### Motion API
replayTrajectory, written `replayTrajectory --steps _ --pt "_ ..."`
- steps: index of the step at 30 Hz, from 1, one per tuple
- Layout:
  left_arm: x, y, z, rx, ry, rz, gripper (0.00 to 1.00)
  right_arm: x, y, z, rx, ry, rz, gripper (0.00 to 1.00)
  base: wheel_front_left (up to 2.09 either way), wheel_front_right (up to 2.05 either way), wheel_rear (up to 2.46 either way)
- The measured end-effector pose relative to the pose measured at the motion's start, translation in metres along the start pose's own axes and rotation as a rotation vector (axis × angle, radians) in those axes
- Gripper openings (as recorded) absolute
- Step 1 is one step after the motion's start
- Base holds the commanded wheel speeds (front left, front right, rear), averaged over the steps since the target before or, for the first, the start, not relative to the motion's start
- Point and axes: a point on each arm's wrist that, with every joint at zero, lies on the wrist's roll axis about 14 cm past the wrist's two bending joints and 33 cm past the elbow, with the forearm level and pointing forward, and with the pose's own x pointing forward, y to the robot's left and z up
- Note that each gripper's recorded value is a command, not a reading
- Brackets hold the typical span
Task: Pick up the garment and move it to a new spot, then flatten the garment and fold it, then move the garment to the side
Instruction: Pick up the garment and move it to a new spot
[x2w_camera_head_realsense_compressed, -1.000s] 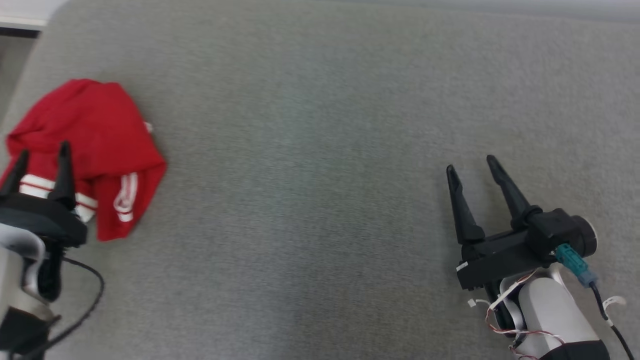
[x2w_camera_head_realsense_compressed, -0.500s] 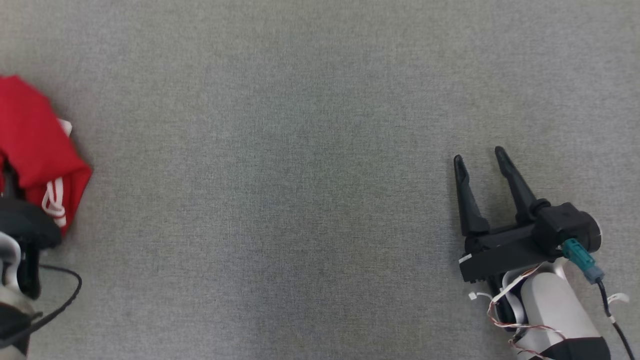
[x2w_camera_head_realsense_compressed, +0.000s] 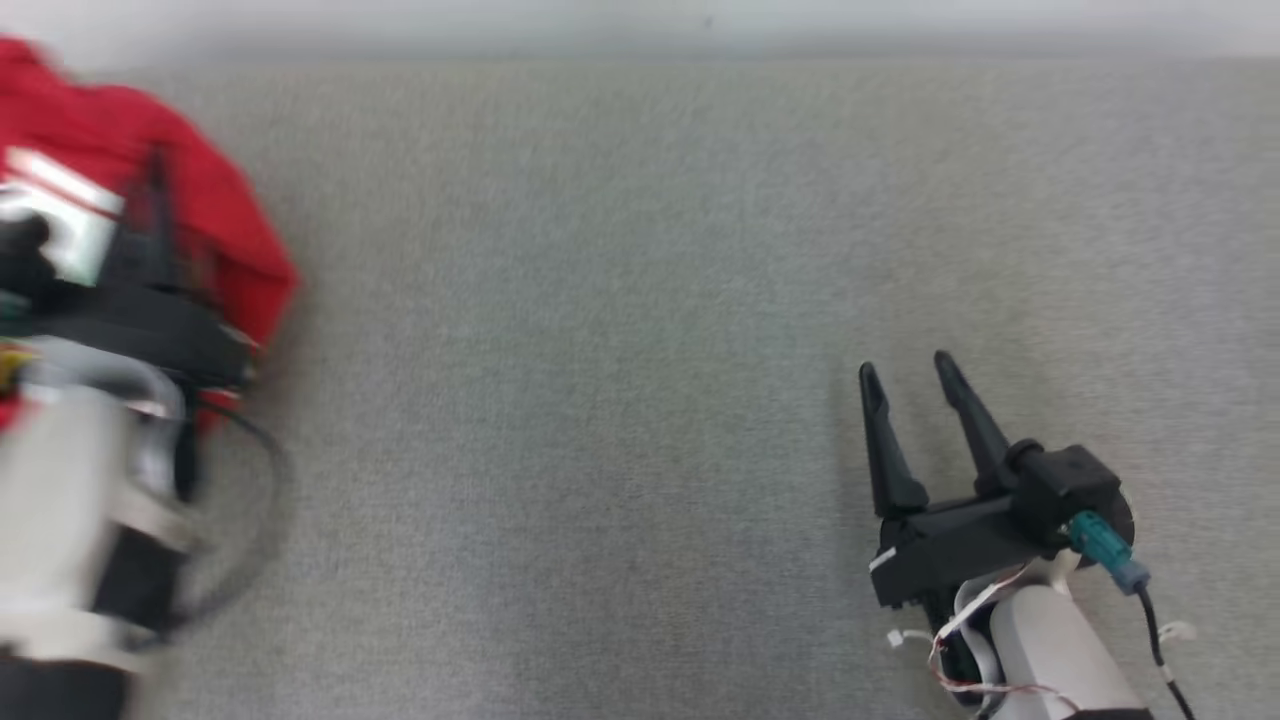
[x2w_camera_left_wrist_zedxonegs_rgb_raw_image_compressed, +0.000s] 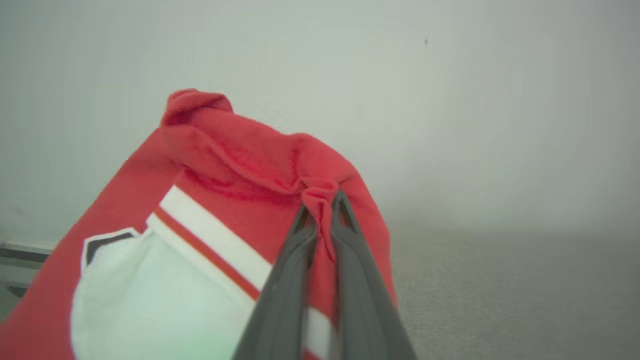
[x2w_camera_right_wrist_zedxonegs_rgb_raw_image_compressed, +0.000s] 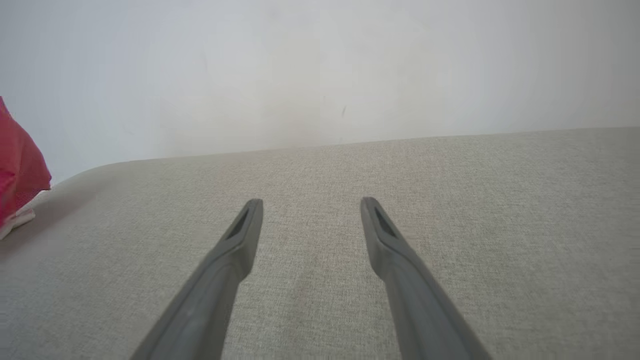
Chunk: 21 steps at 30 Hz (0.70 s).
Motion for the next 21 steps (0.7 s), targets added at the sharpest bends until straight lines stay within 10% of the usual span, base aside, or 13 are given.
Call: replayTrajectory --steps 20,21 --pt "-0.095 -0.267 -0.08 -0.308 0.199 -0.54 0.0 -0.091 -0.056 0.025 0.001 -0.035 -0.233 1.0 0.0 0.0 0.0" --pt "-0.099 -0.273 -0.08 -0.307 0.201 -0.558 0.2 -0.095 -0.059 0.027 0.0 -0.038 -0.243 1.0 0.0 0.0 0.0"
